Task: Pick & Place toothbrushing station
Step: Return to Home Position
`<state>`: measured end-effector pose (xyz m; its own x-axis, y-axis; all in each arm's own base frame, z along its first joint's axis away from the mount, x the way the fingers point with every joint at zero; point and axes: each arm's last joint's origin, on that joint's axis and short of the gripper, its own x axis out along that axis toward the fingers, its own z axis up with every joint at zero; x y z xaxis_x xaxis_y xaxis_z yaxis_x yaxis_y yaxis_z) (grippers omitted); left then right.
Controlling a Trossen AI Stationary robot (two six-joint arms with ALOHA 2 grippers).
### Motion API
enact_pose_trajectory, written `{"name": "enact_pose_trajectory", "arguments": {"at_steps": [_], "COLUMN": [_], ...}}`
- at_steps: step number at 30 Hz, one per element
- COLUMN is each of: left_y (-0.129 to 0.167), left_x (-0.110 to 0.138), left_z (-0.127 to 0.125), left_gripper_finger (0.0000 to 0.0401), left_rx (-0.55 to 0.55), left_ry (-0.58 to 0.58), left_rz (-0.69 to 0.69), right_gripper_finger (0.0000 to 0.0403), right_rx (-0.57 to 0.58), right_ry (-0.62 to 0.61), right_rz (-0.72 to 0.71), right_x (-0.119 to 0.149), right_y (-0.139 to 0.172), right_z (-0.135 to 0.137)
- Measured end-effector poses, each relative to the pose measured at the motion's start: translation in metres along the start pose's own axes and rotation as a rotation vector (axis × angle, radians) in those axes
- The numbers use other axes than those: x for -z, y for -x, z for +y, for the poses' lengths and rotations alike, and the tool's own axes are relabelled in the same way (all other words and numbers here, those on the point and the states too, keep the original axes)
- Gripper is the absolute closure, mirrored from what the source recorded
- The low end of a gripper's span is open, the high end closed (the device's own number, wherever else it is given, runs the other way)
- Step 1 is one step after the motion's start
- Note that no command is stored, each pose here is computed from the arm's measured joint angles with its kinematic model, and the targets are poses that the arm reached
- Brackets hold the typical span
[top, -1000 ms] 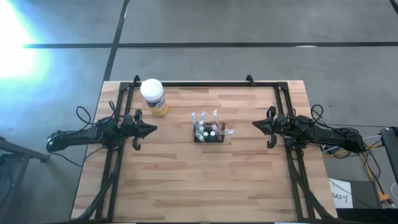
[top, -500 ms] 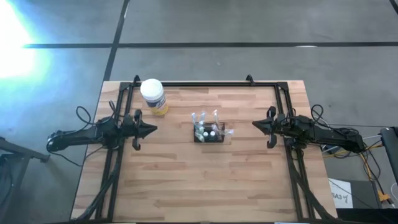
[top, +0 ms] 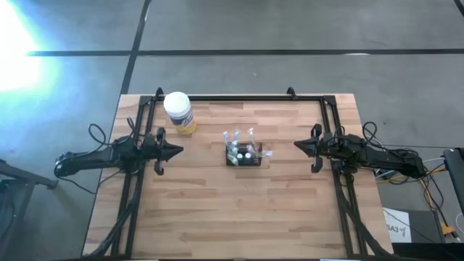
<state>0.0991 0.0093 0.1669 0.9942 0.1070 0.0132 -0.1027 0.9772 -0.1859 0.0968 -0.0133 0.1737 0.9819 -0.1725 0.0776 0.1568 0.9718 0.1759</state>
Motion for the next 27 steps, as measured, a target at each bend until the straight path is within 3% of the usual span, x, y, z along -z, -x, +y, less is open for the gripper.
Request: {"name": "enact_pose_trajectory", "arguments": {"at_steps": [27], "left_y": [0.0000], "left_x": [0.0000], "left_z": [0.0000], "left_gripper_finger": [0.0378], "left_rx": [0.000], "left_ry": [0.000], "left_rz": [0.000], "right_gripper_finger": [0.0394], "right_rx": [0.000], "right_ry": [0.000], "right_rz": [0.000], "right_x": [0.0000], "right_y": [0.0000], "right_z": [0.0000]}}
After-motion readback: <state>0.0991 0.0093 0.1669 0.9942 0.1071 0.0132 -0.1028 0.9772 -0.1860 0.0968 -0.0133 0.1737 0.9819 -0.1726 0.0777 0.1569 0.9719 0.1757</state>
